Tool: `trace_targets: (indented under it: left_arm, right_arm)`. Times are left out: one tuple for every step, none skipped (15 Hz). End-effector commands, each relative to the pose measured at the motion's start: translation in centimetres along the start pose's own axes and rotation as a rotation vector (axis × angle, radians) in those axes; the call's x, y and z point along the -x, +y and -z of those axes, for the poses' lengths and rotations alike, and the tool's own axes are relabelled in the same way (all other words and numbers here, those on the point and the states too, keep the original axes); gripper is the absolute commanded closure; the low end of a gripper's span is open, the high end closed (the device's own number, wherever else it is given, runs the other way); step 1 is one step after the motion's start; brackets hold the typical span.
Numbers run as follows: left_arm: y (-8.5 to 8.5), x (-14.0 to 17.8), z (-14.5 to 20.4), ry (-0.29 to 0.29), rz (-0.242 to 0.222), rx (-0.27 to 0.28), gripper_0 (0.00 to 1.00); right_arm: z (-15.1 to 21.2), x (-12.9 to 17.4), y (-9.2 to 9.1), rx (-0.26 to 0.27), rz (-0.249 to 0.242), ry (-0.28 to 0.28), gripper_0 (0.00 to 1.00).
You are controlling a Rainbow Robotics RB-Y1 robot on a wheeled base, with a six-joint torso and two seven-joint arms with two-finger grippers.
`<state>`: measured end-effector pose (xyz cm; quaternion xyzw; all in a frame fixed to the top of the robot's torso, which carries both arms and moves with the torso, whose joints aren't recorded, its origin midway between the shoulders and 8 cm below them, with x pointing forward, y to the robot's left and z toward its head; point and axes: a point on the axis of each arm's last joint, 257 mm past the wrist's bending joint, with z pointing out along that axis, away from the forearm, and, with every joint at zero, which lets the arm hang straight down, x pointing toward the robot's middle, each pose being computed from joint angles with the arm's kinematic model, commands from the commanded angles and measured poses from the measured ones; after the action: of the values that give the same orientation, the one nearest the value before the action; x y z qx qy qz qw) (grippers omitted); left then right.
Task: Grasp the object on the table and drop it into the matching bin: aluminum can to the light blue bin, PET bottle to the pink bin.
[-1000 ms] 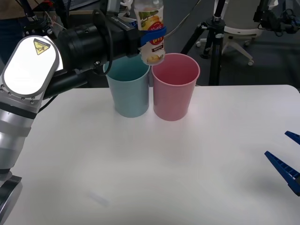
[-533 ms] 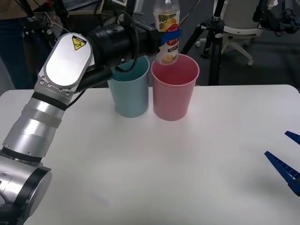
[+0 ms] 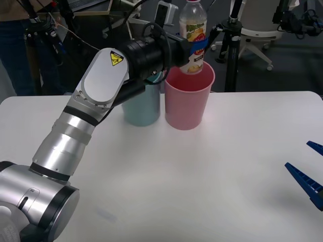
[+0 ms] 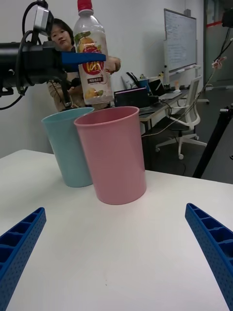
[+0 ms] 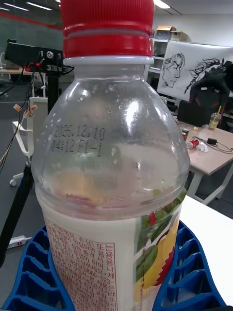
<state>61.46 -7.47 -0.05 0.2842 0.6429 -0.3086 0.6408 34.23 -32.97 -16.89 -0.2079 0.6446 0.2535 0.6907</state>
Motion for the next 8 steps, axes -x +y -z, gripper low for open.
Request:
trace_targets:
  left_arm:
    - [-0.22, 0.03, -0.21, -0.004, 0.004, 0.002, 1.0]
    - [-0.29, 0.1, -0.26, -0.008, 0.009, 0.003, 1.0]
    - [-0.18, 0.38, -0.31, -0.019, 0.016, 0.009, 0.97]
    - [-0.1, 0.57, -0.33, -0.027, 0.019, 0.014, 0.6]
    - [-0.08, 0.62, -0.35, -0.029, 0.015, 0.016, 0.36]
    - [0.01, 0.7, -0.35, -0.032, 0.008, 0.02, 0.0]
    - [-0.01, 0.71, -0.35, -0.033, 0.004, 0.019, 0.0]
    - [0.03, 0.71, -0.33, -0.032, 0.0, 0.019, 0.0]
  right_arm:
    - [0.0, 0.0, 0.0, 0.0, 0.0, 0.0, 0.0]
    - [0.0, 0.0, 0.0, 0.0, 0.0, 0.0, 0.0]
    - [0.0, 0.0, 0.0, 0.0, 0.0, 0.0, 0.0]
    - [0.0, 0.0, 0.0, 0.0, 0.0, 0.0, 0.0]
    - [0.0, 0.0, 0.0, 0.0, 0.0, 0.0, 0.0]
    - [0.0, 0.0, 0.0, 0.0, 0.0, 0.0, 0.0]
    - [0.0, 0.0, 0.0, 0.0, 0.0, 0.0, 0.0]
    - [0.0, 0.0, 0.0, 0.0, 0.0, 0.0, 0.0]
